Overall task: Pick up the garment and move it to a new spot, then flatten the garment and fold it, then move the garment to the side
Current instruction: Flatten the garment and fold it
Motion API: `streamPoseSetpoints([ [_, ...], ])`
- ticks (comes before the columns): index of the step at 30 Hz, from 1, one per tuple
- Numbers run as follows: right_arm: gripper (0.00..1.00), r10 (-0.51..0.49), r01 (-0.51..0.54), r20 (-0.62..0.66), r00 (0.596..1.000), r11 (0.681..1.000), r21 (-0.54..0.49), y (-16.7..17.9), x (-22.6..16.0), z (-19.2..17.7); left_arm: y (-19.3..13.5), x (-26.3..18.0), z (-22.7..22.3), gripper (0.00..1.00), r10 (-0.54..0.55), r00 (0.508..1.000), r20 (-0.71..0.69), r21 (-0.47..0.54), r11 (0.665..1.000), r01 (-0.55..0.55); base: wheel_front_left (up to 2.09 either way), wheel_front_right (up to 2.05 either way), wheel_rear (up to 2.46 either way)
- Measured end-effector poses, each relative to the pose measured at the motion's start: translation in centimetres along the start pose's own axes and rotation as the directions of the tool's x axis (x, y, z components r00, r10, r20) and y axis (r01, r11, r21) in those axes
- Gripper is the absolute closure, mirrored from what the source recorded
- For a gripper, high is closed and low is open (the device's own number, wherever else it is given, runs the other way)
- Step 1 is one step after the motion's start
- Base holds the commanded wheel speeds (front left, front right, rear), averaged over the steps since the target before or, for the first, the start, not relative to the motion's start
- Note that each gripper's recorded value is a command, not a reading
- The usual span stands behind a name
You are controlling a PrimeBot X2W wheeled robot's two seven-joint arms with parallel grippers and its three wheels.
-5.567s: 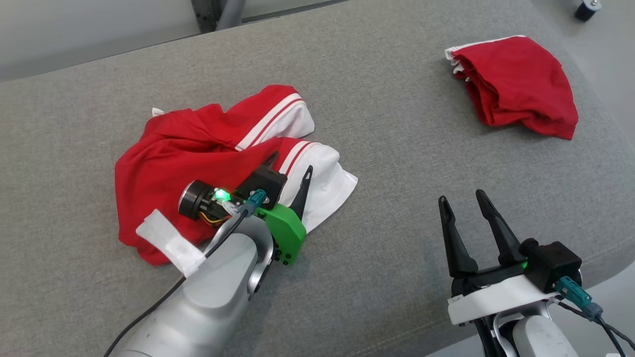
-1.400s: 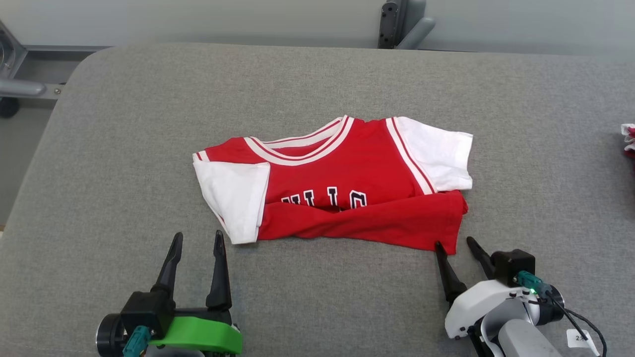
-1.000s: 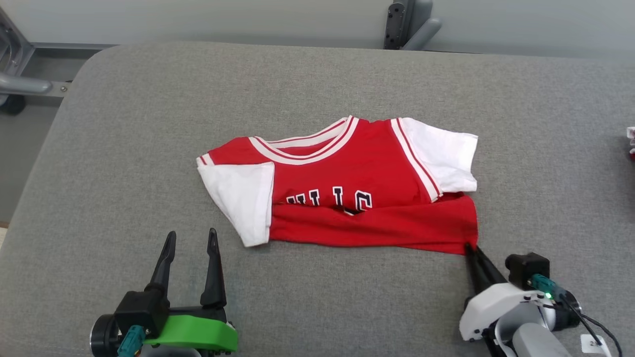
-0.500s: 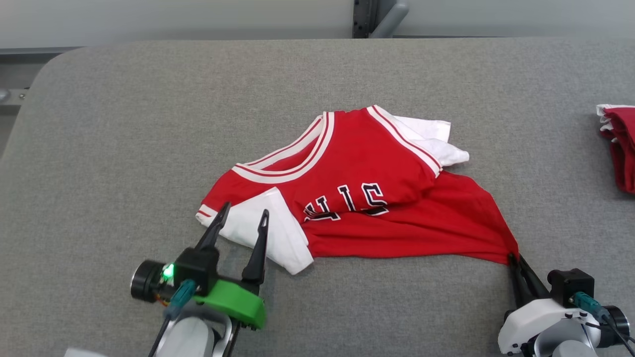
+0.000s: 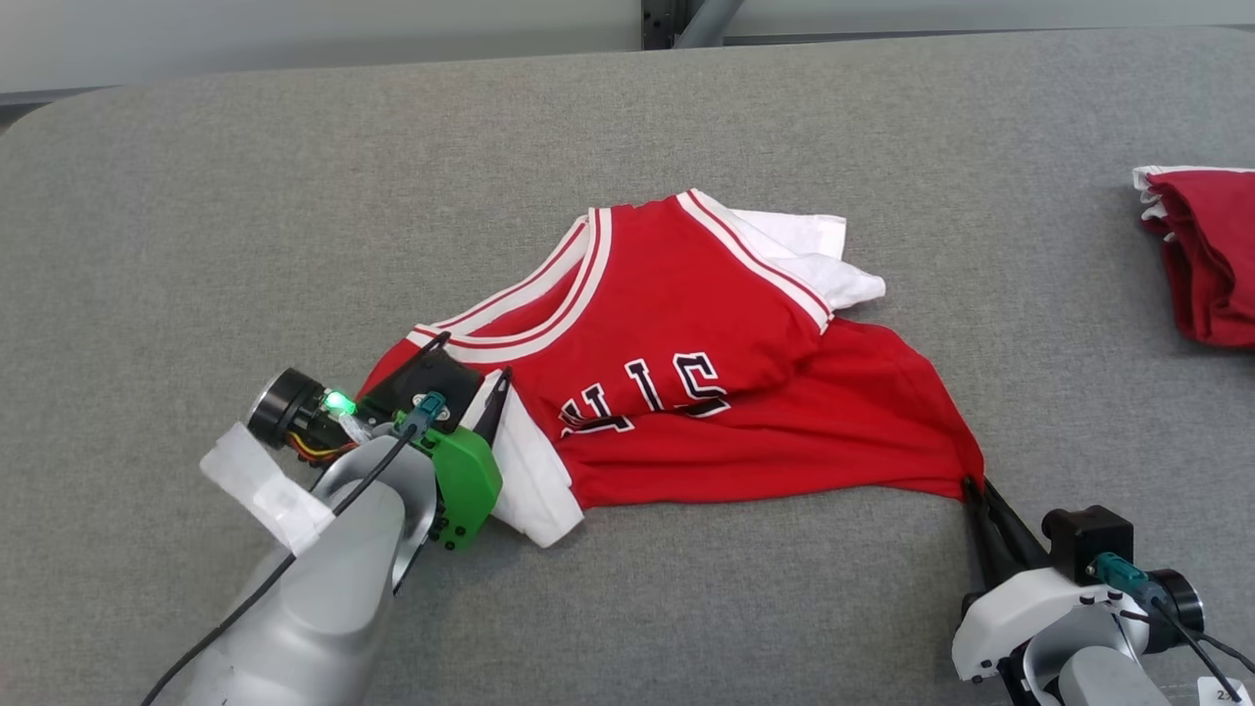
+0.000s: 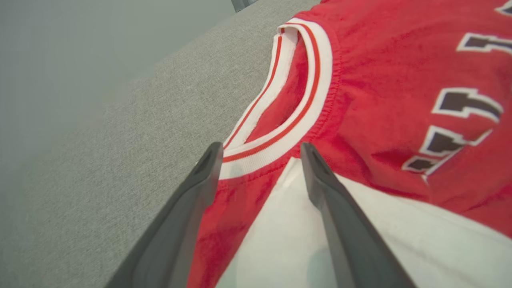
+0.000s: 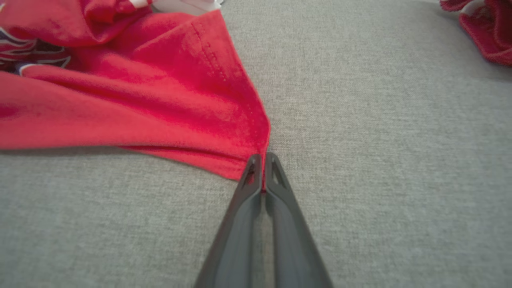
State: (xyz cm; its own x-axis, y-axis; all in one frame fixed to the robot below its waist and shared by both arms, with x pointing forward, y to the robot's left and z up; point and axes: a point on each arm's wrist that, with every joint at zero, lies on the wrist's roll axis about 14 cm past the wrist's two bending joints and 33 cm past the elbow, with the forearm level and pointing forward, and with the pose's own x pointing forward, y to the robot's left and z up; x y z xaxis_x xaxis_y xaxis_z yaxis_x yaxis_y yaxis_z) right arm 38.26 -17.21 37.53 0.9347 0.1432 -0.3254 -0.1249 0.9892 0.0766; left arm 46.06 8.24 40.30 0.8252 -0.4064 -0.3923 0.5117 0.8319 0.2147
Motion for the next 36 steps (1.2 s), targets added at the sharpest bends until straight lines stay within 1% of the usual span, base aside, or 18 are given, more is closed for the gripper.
streamPoseSetpoints([
  [2,1.0,-0.005,0.005,0.0,1.0,1.0,0.0,-0.2,-0.1,0.0,0.0,0.2,-0.4,0.0,-0.015,0.999,-0.029,0.036,0.999,0.016,0.0,0.0,0.0],
  [5,1.0,-0.013,0.013,0.004,1.0,1.0,0.005,-0.4,-0.3,0.1,-0.2,0.0,-1.2,0.0,-0.031,0.998,-0.059,0.061,0.998,0.035,0.0,0.0,0.0],
  [8,1.0,-0.019,0.018,0.003,1.0,1.0,0.006,-0.6,-0.7,0.0,-1.1,-0.1,-1.8,0.0,-0.059,0.994,-0.091,0.09,0.994,0.067,0.0,0.0,0.0],
  [9,1.0,-0.02,0.02,0.002,1.0,1.0,0.007,-0.6,-0.8,-0.1,-1.5,-0.2,-1.9,0.02,-0.07,0.993,-0.094,0.094,0.992,0.079,0.0,0.0,0.0],
  [10,1.0,-0.021,0.021,0.001,1.0,1.0,0.008,-0.6,-0.9,-0.1,-1.9,-0.2,-1.9,0.07,-0.083,0.992,-0.098,0.102,0.99,0.093,0.0,0.0,0.0],
  [11,1.0,-0.022,0.022,0.0,1.0,1.0,0.009,-0.6,-1.0,-0.1,-2.3,-0.2,-2.0,0.34,-0.095,0.99,-0.103,0.108,0.988,0.106,0.0,0.0,0.0],
  [14,1.0,-0.024,0.024,0.003,1.0,1.0,0.012,-0.6,-1.1,-0.1,-3.3,-0.3,-2.3,0.75,-0.125,0.985,-0.12,0.114,0.984,0.139,0.0,0.0,0.0],
  [15,1.0,-0.024,0.024,0.003,1.0,1.0,0.013,-0.6,-1.1,-0.1,-3.5,-0.3,-2.3,0.9,-0.133,0.984,-0.123,0.111,0.983,0.146,0.0,0.0,0.0],
  [16,1.0,-0.024,0.024,0.004,1.0,1.0,0.014,-0.6,-1.1,-0.1,-3.7,-0.3,-2.3,1.0,-0.139,0.983,-0.123,0.113,0.982,0.153,0.0,0.0,0.0],
  [20,1.0,-0.026,0.026,0.006,1.0,1.0,0.015,-0.6,-1.2,0.0,-3.6,-0.3,-2.3,1.0,-0.147,0.981,-0.125,0.121,0.979,0.162,0.0,0.0,0.0],
  [24,1.0,-0.029,0.029,0.013,0.999,0.999,0.017,-0.7,-1.3,0.2,-2.6,-0.5,-1.8,1.0,-0.128,0.987,-0.093,0.115,0.984,0.139,0.0,0.0,0.0],
  [27,1.0,-0.031,0.031,0.03,0.999,0.999,0.018,-0.8,-1.3,0.8,-1.4,-0.5,-0.2,1.0,-0.099,0.995,-0.029,0.106,0.989,0.101,0.0,0.0,0.0],
  [32,1.0,-0.047,0.045,0.096,0.994,0.999,0.019,-1.6,-1.4,3.0,1.0,-1.2,2.4,1.0,-0.037,0.996,0.076,0.096,0.995,0.03,0.0,0.0,0.0],
  [34,1.0,-0.054,0.05,0.127,0.99,0.998,0.029,-2.0,-1.5,4.0,2.1,-1.6,4.3,1.0,-0.002,0.989,0.146,0.066,0.998,-0.008,0.0,0.0,0.0],
  [36,1.0,-0.056,0.046,0.177,0.983,0.997,0.064,-1.9,-1.5,5.5,3.2,-2.1,6.7,1.0,0.029,0.974,0.223,0.045,0.998,-0.04,0.0,0.0,0.0],
])
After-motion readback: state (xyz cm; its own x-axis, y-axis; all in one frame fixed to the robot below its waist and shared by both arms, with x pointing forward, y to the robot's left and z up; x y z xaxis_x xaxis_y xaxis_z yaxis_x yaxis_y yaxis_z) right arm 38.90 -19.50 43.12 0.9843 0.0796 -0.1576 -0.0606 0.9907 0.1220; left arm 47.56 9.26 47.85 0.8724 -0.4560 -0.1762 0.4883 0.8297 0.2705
